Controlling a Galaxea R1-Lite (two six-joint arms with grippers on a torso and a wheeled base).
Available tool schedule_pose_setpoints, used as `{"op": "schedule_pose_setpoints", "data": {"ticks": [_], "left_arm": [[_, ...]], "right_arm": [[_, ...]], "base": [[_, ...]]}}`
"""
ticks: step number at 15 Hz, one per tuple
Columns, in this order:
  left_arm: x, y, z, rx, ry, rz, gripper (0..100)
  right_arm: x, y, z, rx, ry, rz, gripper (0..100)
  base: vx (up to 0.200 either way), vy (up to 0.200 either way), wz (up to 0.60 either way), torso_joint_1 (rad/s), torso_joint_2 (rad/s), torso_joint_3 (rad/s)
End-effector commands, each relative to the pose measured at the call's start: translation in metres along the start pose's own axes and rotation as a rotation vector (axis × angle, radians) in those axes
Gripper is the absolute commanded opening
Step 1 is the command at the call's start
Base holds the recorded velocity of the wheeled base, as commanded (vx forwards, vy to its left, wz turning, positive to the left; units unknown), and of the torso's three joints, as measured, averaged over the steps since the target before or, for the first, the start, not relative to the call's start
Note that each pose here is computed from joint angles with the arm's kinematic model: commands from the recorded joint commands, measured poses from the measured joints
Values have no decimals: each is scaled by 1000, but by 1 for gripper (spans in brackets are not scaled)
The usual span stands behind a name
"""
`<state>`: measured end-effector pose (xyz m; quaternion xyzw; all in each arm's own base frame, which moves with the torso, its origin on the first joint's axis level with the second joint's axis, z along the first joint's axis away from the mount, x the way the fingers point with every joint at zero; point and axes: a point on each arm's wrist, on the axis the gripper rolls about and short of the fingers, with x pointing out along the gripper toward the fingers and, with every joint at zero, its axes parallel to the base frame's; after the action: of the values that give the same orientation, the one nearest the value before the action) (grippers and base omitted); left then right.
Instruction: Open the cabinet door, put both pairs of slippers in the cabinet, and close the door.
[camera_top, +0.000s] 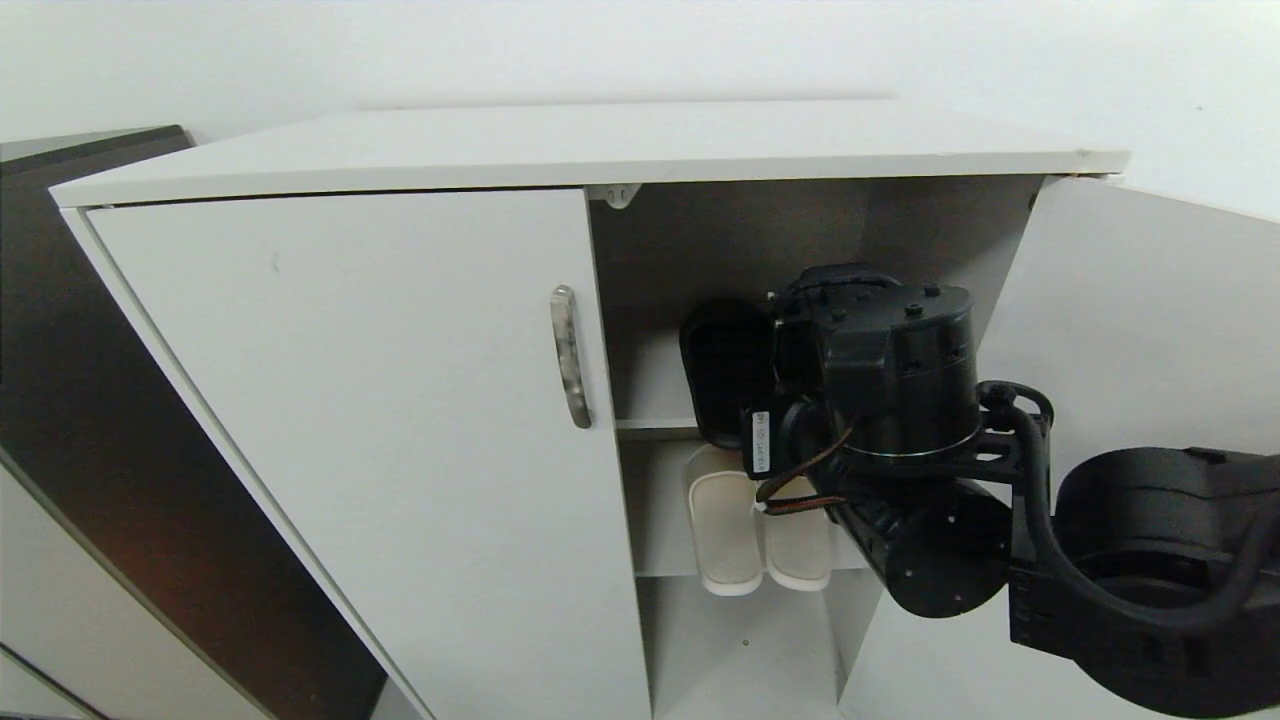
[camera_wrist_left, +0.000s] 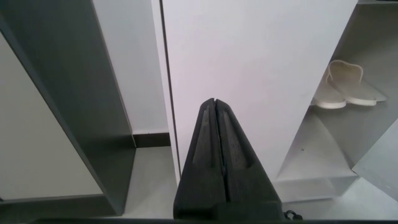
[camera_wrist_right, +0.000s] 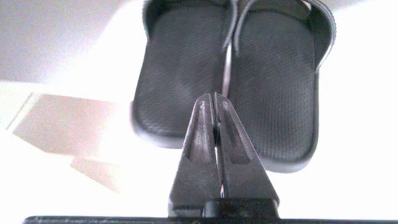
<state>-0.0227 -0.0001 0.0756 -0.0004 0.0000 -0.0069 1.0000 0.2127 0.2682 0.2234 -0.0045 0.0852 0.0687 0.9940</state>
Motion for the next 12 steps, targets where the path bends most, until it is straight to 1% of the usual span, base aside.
{"op": "schedule_pose_setpoints", "data": {"ticks": [1,7,12], "left_arm": [[0,0,0,1,0,-2,0],[0,0,0,-1,0,0,0],[0,0,0,-1,0,0,0]], "right_arm": [[-5,-2,3,5,-7,6,0],[-5,-2,2,4,-6,4,0],[-2,0,-5,-15,10,0,0]], "base": [[0,0,0,0,0,0],[0,0,0,0,0,0],[0,0,0,0,0,0]]}}
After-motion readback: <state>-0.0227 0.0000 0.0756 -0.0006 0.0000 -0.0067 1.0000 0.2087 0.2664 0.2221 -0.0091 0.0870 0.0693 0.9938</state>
